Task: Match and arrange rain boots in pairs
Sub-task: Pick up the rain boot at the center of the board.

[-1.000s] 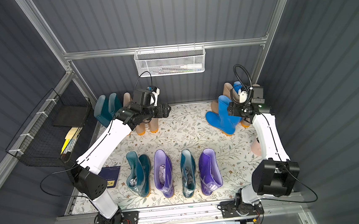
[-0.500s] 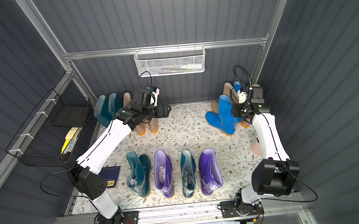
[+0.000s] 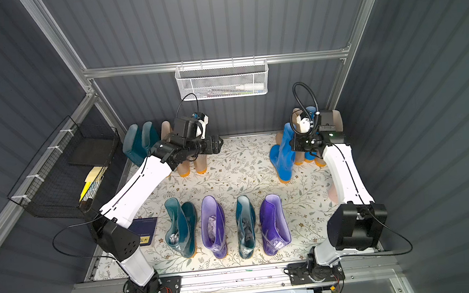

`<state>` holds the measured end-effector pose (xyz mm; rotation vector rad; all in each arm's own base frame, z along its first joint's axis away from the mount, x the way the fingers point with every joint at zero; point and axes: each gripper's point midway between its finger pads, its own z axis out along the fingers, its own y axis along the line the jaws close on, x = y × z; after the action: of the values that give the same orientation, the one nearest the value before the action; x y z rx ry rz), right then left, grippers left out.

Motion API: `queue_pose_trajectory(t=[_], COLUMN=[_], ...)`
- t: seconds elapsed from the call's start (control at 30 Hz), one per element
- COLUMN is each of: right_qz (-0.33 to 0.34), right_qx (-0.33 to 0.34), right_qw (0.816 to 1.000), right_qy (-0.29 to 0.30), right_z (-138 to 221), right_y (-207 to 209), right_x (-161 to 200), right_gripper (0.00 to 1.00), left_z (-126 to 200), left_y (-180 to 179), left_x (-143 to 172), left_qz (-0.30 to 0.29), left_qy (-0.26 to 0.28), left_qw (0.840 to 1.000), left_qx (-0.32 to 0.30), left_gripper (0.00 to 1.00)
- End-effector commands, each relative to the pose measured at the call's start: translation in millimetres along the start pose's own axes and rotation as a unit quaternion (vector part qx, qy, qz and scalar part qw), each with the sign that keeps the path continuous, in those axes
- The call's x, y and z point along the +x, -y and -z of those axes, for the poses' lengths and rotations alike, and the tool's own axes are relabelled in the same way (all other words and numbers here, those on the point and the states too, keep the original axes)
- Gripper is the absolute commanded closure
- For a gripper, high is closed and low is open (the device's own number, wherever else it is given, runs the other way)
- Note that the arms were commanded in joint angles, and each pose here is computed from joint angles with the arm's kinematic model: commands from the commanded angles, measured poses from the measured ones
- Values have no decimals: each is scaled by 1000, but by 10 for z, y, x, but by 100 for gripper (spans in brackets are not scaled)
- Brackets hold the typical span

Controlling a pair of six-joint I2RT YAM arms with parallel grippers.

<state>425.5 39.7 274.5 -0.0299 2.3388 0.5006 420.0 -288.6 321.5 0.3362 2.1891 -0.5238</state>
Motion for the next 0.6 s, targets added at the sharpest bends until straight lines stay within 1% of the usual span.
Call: queue_pose_trajectory(t=[0.0, 0.33, 0.57], right_qz=[28, 69, 79], right_qx=[-41, -74, -100], right_qw=[998, 993, 988], right_qy=[44, 68, 83], right_z=[92, 5, -53], right_y=[-282, -778, -1092], right_x=[-271, -455, -566], right_gripper=[100, 100, 100], left_z=[209, 262, 279], left_y=[69, 50, 44], left_x=[-74, -56, -61], left_qz=[-1, -1, -1], left_qy=[16, 15, 16], left_qw=[1000, 1000, 1000], left_qx=[9, 6, 4], left_gripper=[17, 17, 16])
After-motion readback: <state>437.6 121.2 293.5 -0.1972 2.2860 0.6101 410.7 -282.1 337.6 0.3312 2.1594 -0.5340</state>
